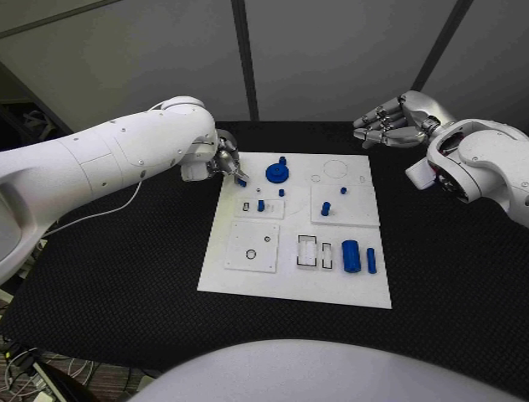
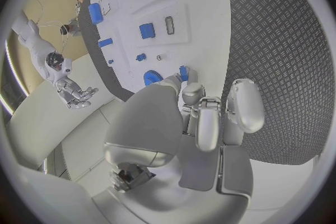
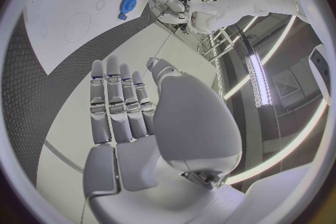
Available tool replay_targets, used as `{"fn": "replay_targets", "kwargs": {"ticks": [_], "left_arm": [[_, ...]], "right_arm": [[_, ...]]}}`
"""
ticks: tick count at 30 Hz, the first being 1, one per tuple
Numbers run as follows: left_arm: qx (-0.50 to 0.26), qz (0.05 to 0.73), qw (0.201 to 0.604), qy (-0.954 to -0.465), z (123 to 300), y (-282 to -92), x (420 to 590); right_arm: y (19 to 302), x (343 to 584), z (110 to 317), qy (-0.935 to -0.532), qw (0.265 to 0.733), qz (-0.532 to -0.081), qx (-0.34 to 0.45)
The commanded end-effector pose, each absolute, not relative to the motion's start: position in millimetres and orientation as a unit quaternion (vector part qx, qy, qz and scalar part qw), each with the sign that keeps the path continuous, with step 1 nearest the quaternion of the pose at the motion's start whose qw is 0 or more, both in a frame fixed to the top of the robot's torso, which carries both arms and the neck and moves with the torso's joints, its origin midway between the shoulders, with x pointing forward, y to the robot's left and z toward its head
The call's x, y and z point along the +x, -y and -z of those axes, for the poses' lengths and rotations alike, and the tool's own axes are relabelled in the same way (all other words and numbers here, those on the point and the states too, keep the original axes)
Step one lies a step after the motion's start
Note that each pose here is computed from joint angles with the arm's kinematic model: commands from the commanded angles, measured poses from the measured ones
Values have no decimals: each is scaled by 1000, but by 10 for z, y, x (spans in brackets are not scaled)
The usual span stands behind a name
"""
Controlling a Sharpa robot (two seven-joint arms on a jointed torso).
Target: Assemble the parts on the task board
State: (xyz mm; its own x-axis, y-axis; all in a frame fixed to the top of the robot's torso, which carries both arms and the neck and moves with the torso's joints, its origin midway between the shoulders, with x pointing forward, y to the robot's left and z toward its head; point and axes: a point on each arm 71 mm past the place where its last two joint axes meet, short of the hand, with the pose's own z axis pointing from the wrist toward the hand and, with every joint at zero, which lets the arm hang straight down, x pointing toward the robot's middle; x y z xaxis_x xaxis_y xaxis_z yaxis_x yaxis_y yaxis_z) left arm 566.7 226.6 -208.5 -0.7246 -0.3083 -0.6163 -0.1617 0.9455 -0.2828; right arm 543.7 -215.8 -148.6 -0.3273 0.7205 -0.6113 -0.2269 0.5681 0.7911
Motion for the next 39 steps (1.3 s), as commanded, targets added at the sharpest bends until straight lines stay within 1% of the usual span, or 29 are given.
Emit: {"fn": "replay_targets", "kwargs": {"ticks": [1,4,12,18,25,31,39], "left_arm": [[-145,127,358,-914,2044,-2266,5637],[-146,133,361,-911,2019,-2272,5590],[-135,141,370,-908,1946,-2250,5400],[-129,136,389,-902,1911,-2247,5280],[-119,123,405,-898,1947,-2243,5184],[-109,112,412,-898,1992,-2231,5138],[-95,107,405,-903,2060,-2181,5086]], "right_arm": [[2162,5439,1474,-693,552,-430,176],[2173,5441,1475,-693,552,-429,177],[2187,5447,1478,-693,553,-428,178],[2193,5449,1480,-693,553,-427,178],[2193,5449,1480,-694,552,-427,178],[2190,5450,1482,-694,552,-427,178],[2185,5451,1484,-694,551,-427,178]]}}
